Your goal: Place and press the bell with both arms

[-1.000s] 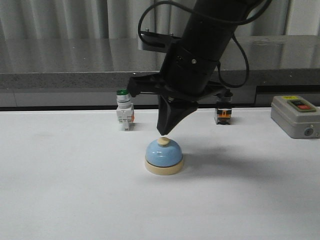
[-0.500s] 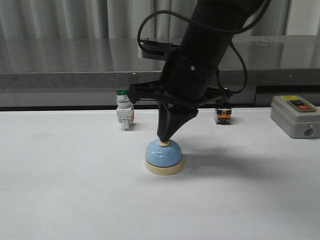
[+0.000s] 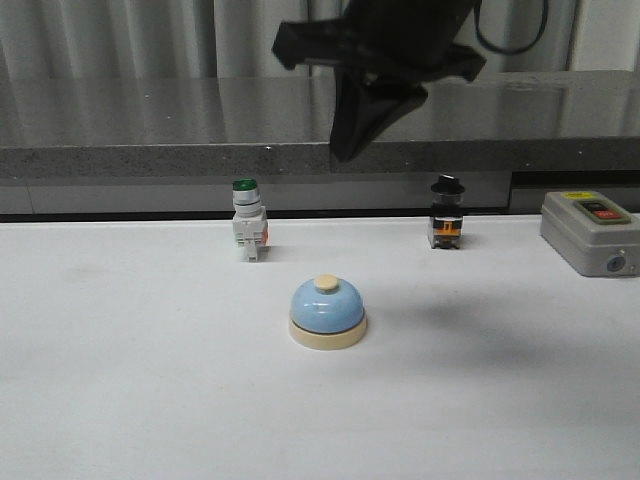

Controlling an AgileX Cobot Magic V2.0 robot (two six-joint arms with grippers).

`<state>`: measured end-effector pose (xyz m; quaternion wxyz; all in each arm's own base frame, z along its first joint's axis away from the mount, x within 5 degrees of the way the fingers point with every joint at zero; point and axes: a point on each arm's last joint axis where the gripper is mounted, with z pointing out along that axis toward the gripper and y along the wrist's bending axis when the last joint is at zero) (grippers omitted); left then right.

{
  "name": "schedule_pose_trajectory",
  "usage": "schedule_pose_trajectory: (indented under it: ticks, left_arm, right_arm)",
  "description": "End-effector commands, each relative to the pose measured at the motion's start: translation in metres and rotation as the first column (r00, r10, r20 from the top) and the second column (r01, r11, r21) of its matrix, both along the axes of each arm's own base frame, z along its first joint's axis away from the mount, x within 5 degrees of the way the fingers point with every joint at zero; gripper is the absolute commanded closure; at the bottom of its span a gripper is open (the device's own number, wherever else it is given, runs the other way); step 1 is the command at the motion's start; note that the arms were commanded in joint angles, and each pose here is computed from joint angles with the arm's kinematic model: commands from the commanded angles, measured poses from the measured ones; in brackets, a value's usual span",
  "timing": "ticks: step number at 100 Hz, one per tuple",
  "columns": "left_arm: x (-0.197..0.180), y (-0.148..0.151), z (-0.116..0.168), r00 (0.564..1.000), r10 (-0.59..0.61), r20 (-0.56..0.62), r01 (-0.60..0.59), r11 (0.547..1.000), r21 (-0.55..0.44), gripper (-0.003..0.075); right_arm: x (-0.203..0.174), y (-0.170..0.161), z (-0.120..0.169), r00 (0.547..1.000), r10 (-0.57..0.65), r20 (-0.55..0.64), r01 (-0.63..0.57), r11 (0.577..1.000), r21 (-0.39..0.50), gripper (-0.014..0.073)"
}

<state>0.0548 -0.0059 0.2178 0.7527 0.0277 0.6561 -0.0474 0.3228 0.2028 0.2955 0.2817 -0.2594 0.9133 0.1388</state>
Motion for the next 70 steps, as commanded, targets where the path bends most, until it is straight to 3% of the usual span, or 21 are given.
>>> schedule_pose_trajectory:
  ticks: [1, 30, 70]
  left_arm:
    - [-0.001, 0.0, -0.006, 0.998, -0.008, 0.064, 0.008, 1.0, -0.015, 0.0741]
    - [-0.001, 0.0, -0.006, 0.998, -0.008, 0.064, 0.008, 1.0, -0.015, 0.0741]
    - [-0.001, 0.0, -0.006, 0.998, -0.008, 0.064, 0.008, 1.0, -0.015, 0.0741]
  right_arm:
    - [-0.01, -0.017, 0.045, 0.991, -0.02, 0.131, 0.014, 0.999, 0.044, 0.0655]
    - [-0.035, -0.083, 0.065, 0.968, -0.171, 0.184, 0.161, 0.984, 0.071, 0.0655]
    - [-0.104, -0.165, 0.068, 0.839, -0.413, 0.355, 0.373, 0.911, 0.177, 0.0655]
